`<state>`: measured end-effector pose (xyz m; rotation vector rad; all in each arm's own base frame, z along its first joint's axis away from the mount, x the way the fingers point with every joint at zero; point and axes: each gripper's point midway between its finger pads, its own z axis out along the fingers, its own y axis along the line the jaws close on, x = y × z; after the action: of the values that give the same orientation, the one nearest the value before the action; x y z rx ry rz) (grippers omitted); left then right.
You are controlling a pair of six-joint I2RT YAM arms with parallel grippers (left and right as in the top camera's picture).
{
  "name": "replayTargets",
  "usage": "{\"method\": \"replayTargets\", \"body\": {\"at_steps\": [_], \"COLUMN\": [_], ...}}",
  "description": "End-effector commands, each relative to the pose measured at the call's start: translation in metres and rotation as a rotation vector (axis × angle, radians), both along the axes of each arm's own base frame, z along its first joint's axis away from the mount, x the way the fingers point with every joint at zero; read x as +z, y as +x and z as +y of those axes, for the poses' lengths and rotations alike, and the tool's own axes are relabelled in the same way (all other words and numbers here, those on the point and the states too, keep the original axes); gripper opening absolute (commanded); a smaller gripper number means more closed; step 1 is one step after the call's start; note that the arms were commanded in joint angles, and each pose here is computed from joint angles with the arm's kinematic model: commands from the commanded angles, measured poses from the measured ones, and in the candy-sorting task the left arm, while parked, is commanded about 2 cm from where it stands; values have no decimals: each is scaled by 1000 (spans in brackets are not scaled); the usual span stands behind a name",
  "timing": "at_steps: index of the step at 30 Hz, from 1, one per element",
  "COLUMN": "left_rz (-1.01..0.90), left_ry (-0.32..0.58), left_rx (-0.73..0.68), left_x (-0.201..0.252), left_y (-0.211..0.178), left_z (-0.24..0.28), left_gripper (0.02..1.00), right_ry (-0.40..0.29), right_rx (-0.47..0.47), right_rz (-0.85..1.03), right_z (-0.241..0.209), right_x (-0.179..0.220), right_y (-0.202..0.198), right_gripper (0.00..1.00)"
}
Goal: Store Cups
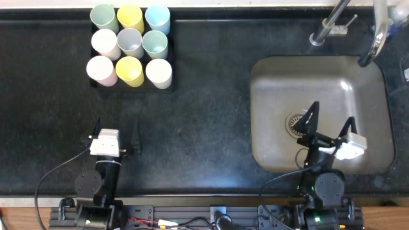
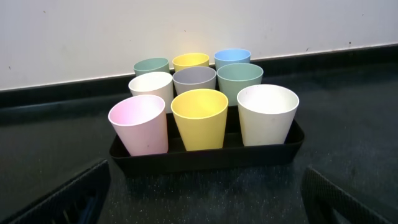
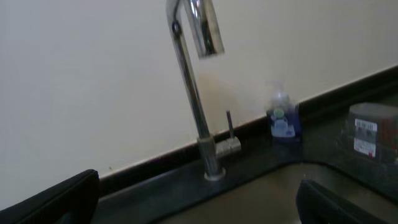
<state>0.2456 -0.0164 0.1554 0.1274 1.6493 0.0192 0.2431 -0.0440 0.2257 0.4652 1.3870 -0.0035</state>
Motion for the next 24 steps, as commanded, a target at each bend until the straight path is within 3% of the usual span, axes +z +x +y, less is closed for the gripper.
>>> {"method": "replayTargets", "body": {"at_steps": [1, 6, 21, 24], "left_rz": [-5, -5, -5, -5], "left_ry": [19, 19, 19, 19], "left_rx": [-1, -1, -1, -1], "left_x": [1, 1, 1, 1], "left_y": [0, 0, 0, 0], "left_z": [0, 0, 0, 0], "left_gripper": [998, 998, 998, 998], "right_ry": [6, -8, -8, 4], "right_rx": [-13, -14, -19, 16], "right_rz": [-7, 92, 95, 91], "right_z": [-3, -3, -5, 1], "right_x": [-12, -45, -46, -46], "right_y": [-3, -7, -7, -5], "right_gripper": [998, 996, 996, 1000]}}
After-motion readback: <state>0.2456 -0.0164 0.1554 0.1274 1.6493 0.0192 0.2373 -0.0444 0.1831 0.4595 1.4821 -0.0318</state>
